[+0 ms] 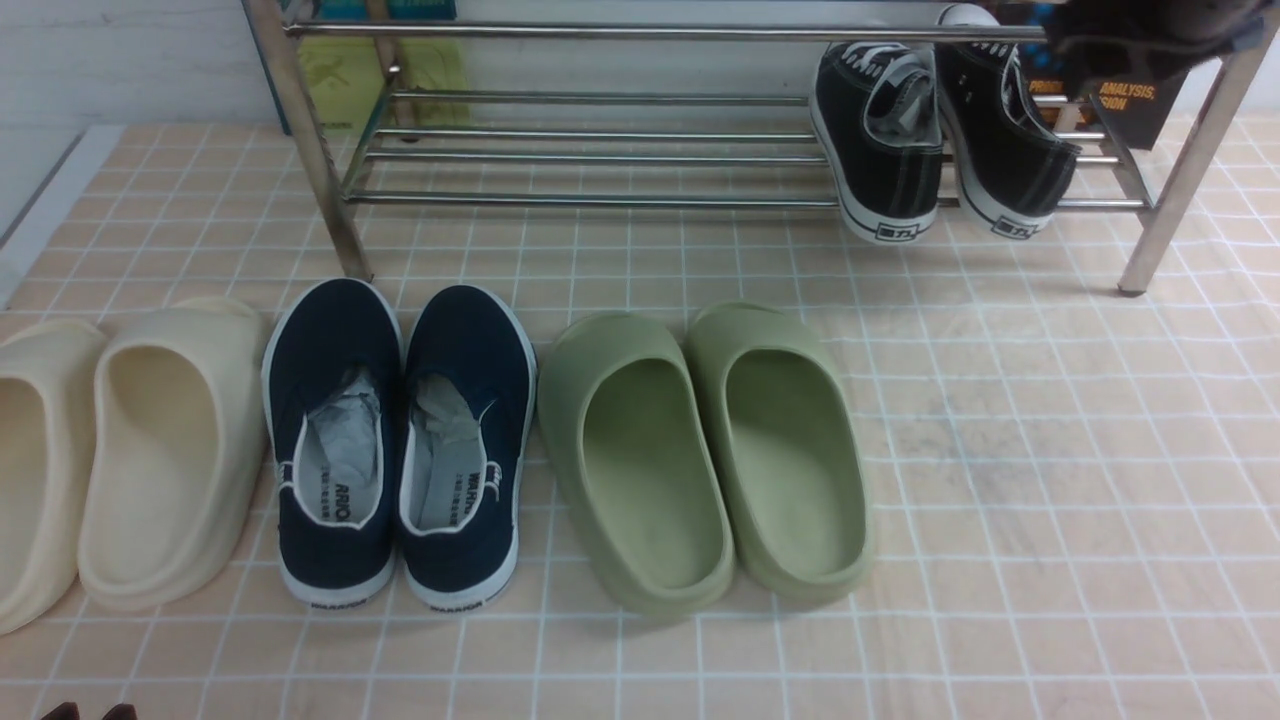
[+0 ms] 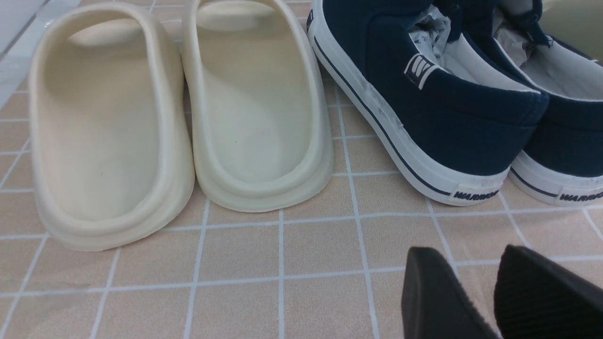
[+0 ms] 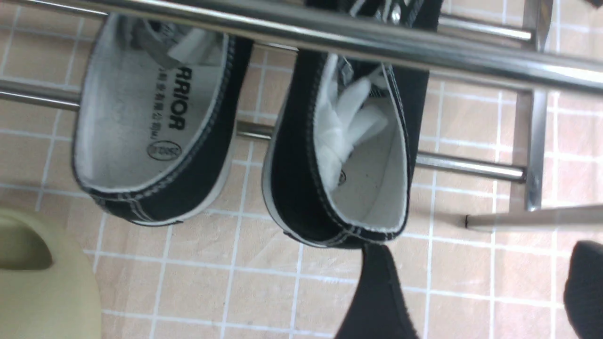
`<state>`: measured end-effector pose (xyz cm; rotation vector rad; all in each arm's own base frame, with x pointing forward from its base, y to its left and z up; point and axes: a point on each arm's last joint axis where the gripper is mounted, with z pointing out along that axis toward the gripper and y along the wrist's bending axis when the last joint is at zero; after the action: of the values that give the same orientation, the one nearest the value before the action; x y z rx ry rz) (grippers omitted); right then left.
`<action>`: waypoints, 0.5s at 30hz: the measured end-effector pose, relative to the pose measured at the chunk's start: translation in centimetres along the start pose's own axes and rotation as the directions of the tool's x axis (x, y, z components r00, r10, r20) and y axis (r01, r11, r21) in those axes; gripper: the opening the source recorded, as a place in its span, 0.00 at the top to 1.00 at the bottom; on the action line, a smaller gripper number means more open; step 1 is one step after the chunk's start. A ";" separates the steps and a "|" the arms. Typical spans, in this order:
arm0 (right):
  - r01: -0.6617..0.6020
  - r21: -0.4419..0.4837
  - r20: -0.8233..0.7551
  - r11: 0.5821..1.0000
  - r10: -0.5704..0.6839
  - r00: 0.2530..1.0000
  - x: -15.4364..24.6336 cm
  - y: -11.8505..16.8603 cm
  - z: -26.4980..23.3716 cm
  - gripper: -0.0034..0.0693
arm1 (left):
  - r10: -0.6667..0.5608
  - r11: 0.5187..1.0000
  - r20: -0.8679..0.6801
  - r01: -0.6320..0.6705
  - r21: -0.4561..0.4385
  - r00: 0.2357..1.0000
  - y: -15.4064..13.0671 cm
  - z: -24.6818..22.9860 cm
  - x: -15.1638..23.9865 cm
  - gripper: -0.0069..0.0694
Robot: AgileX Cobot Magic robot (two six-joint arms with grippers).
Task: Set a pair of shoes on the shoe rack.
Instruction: Use the right arm to put a shoe into the shoe rack
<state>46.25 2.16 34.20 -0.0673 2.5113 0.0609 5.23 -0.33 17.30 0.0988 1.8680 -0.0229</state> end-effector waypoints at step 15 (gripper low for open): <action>-0.222 -0.152 0.092 0.963 0.237 0.967 1.6 -1.9 6.6 0.44 | 0.000 1.000 0.000 0.000 0.000 1.000 0.0 0.0 0.0 0.60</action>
<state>48.97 0.65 27.85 0.1665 2.3908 0.3286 5.23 -0.33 17.30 0.0988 1.8680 -0.0229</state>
